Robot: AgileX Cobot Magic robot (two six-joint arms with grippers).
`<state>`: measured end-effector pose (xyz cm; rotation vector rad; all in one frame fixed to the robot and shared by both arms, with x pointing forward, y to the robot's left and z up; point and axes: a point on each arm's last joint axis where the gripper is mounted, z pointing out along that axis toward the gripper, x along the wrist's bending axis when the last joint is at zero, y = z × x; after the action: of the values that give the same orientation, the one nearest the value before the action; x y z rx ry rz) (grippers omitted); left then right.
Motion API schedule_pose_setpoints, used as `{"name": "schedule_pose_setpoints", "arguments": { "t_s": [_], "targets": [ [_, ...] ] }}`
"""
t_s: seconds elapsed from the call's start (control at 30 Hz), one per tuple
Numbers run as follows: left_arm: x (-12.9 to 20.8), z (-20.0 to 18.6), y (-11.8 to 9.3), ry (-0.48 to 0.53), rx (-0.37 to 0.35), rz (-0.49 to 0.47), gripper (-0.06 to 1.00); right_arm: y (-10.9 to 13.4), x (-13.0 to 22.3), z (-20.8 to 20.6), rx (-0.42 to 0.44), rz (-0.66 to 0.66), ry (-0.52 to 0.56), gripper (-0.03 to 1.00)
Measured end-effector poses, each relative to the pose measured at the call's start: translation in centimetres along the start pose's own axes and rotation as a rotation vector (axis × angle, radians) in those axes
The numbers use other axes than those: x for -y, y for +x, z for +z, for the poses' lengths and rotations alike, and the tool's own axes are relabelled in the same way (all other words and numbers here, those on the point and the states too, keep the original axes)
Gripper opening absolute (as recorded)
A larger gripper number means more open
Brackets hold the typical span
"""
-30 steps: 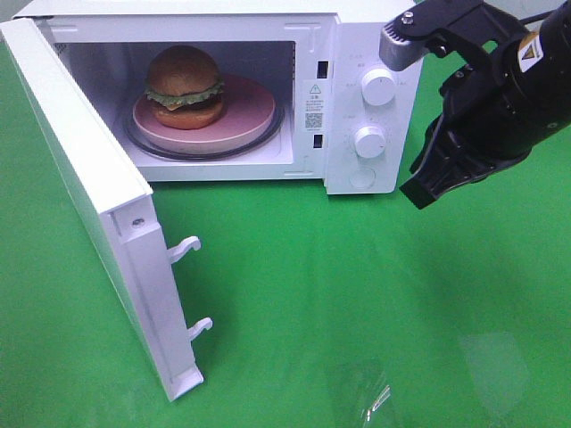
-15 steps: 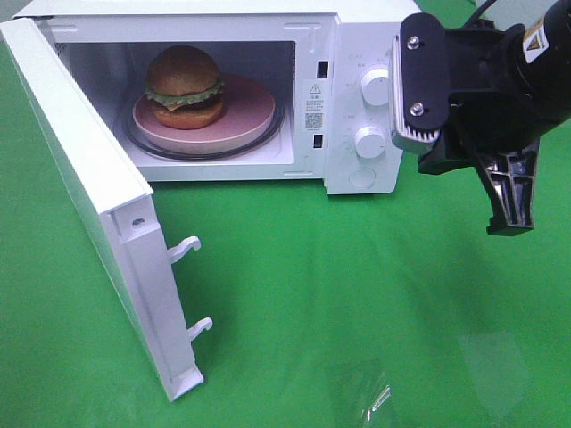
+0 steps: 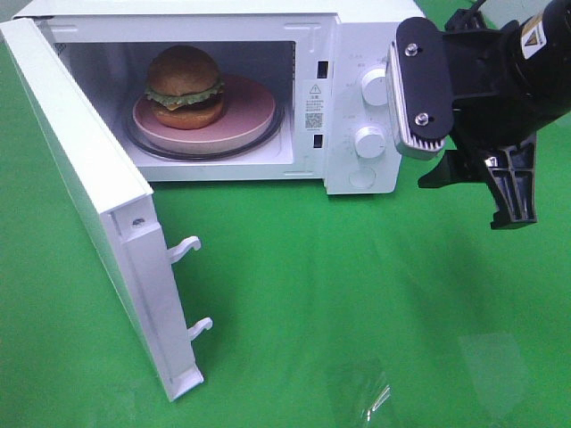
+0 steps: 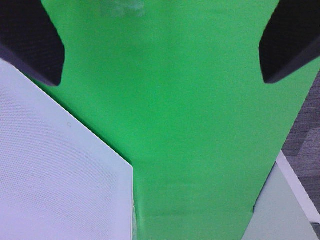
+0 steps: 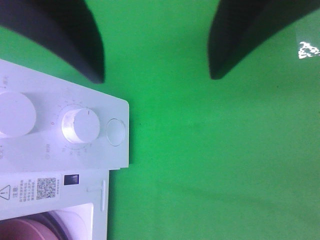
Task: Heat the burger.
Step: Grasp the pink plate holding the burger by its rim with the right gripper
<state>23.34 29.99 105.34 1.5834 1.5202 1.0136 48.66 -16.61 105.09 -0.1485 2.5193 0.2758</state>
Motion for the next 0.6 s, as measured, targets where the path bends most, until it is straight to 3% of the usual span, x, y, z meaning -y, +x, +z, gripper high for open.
{"name": "schedule_pose_setpoints", "arguments": {
  "t_s": [0.03, 0.07, 0.1, 0.13, 0.17, 0.2, 0.6],
  "targets": [
    [0.0, 0.0, 0.0, 0.0, 0.0, 0.0, 0.98, 0.0, 0.0, 0.0, 0.0, 0.0, 0.0, 0.61],
    [0.0, 0.0, 0.0, 0.0, 0.0, 0.0, 0.98, -0.1, 0.0, 0.0, 0.012, 0.022, 0.001, 0.75],
    [0.0, 0.0, 0.0, 0.0, 0.0, 0.0, 0.98, -0.1, 0.0, 0.0, 0.012, 0.022, 0.001, 0.75],
    [0.0, 0.0, 0.0, 0.0, 0.0, 0.0, 0.98, -0.2, 0.1, 0.0, 0.021, 0.037, 0.01, 0.87],
    [0.0, 0.0, 0.0, 0.0, 0.0, 0.0, 0.98, -0.2, 0.1, 0.0, 0.021, 0.037, 0.01, 0.87],
    [0.0, 0.0, 0.0, 0.0, 0.0, 0.0, 0.98, -0.2, 0.2, 0.1, 0.026, 0.041, 0.023, 0.94],
    [0.0, 0.0, 0.0, 0.0, 0.0, 0.0, 0.98, -0.3, 0.1, 1.3, 0.013, 0.049, 0.044, 0.97]
  ]
}}
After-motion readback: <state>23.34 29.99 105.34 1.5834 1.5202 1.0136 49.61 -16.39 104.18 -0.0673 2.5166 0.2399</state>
